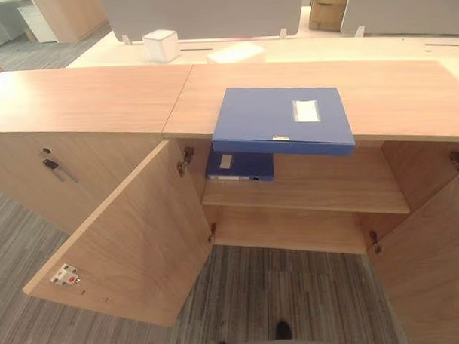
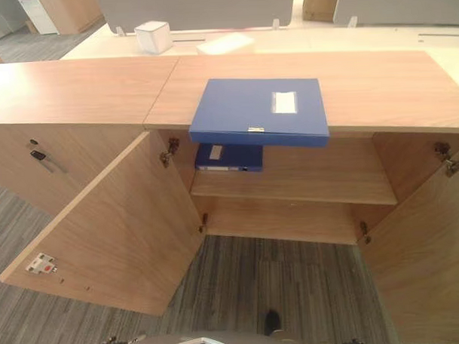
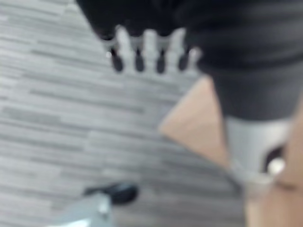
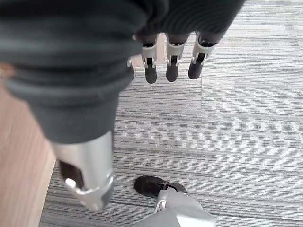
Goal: Put the empty folder in the office cabinet
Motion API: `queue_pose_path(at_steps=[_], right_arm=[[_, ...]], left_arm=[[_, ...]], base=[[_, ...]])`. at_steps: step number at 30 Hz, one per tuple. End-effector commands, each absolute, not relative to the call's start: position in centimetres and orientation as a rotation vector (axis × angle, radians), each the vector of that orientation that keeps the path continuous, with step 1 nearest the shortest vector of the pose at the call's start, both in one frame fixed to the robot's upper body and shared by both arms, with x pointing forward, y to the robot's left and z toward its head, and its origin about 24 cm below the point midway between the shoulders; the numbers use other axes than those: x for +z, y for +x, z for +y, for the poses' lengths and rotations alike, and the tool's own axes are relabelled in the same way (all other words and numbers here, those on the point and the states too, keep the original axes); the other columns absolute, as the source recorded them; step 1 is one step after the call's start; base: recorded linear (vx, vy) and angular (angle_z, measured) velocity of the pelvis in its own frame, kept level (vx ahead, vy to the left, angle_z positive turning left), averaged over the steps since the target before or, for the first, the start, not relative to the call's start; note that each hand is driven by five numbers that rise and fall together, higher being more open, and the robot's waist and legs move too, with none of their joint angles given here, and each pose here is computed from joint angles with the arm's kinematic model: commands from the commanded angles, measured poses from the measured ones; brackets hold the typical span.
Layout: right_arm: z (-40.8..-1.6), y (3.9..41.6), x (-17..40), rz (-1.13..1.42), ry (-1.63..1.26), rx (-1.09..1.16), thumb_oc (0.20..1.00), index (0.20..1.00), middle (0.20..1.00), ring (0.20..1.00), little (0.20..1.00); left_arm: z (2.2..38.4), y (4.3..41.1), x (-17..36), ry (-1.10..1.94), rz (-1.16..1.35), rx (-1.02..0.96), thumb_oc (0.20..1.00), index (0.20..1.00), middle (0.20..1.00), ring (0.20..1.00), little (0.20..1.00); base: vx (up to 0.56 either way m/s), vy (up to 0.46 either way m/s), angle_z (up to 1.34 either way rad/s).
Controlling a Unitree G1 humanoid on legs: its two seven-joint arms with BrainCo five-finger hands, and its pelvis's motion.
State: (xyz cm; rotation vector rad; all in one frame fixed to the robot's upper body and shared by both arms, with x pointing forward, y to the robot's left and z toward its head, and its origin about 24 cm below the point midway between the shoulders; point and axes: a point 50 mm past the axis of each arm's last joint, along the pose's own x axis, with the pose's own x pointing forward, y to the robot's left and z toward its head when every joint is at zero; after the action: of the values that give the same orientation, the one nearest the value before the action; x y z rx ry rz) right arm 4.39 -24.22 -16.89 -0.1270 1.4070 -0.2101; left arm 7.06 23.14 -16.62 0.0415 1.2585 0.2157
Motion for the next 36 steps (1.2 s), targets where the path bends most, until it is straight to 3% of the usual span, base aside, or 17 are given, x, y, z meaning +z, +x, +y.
queue_pose_path(at_steps=[1, 4, 7, 8, 9, 11, 12, 21, 36], right_arm=[[-25.3, 5.5, -16.5, 1.372, -0.173, -0.258, 1.000, 1.000, 1.000, 1.000, 1.000], [-25.7, 5.5, -16.4, 1.377, -0.213, -0.240, 1.000, 1.000, 1.000, 1.000, 1.000], [-26.0, 5.0, -16.3, 1.392, -0.256, -0.209, 1.000, 1.000, 1.000, 1.000, 1.000], [-26.3, 4.8, -16.2, 1.387, -0.264, -0.214, 1.000, 1.000, 1.000, 1.000, 1.000], [-27.5, 4.4, -15.9, 1.403, -0.278, -0.259, 1.000, 1.000, 1.000, 1.000, 1.000], [-27.5, 4.4, -15.9, 1.403, -0.278, -0.259, 1.000, 1.000, 1.000, 1.000, 1.000], [-28.1, 4.0, -15.8, 1.424, -0.282, -0.283, 1.000, 1.000, 1.000, 1.000, 1.000], [-27.3, 4.7, -16.0, 1.407, -0.217, -0.284, 1.000, 1.000, 1.000, 1.000, 1.000], [-24.5, 4.6, -16.8, 1.419, -0.168, -0.292, 1.000, 1.000, 1.000, 1.000, 1.000]], left_arm=[[23.2, 12.4, -15.0, -0.038, 1.016, 0.291, 1.000, 1.000, 1.000, 1.000, 1.000], [25.3, 18.0, -12.1, -0.068, 0.821, 0.352, 1.000, 1.000, 1.000, 1.000, 1.000], [26.2, 20.2, -10.8, -0.110, 0.762, 0.387, 1.000, 1.000, 1.000, 1.000, 1.000], [26.4, 22.0, -8.9, -0.104, 0.647, 0.385, 1.000, 1.000, 1.000, 1.000, 1.000], [23.8, 24.2, -4.9, -0.181, 0.379, 0.244, 1.000, 1.000, 1.000, 1.000, 1.000], [23.8, 24.2, -4.9, -0.181, 0.380, 0.244, 1.000, 1.000, 1.000, 1.000, 1.000], [21.9, 23.3, -3.5, -0.190, 0.300, 0.136, 1.000, 1.000, 1.000, 1.000, 1.000], [19.6, 23.9, -0.6, -0.277, 0.167, 0.059, 1.000, 1.000, 1.000, 1.000, 1.000], [21.0, 22.2, 0.3, -0.152, 0.115, 0.245, 1.000, 1.000, 1.000, 1.000, 1.000]], base=[[0.02, -0.147, -0.05], [0.06, -0.083, -0.43], [-0.01, -0.100, -0.68], [-0.10, -0.035, -0.82], [-0.10, -0.035, -0.80], [-0.04, -0.013, -0.48], [-0.03, 0.003, 0.06], [0.07, 0.084, -0.08], [0.03, 0.030, 0.03]])
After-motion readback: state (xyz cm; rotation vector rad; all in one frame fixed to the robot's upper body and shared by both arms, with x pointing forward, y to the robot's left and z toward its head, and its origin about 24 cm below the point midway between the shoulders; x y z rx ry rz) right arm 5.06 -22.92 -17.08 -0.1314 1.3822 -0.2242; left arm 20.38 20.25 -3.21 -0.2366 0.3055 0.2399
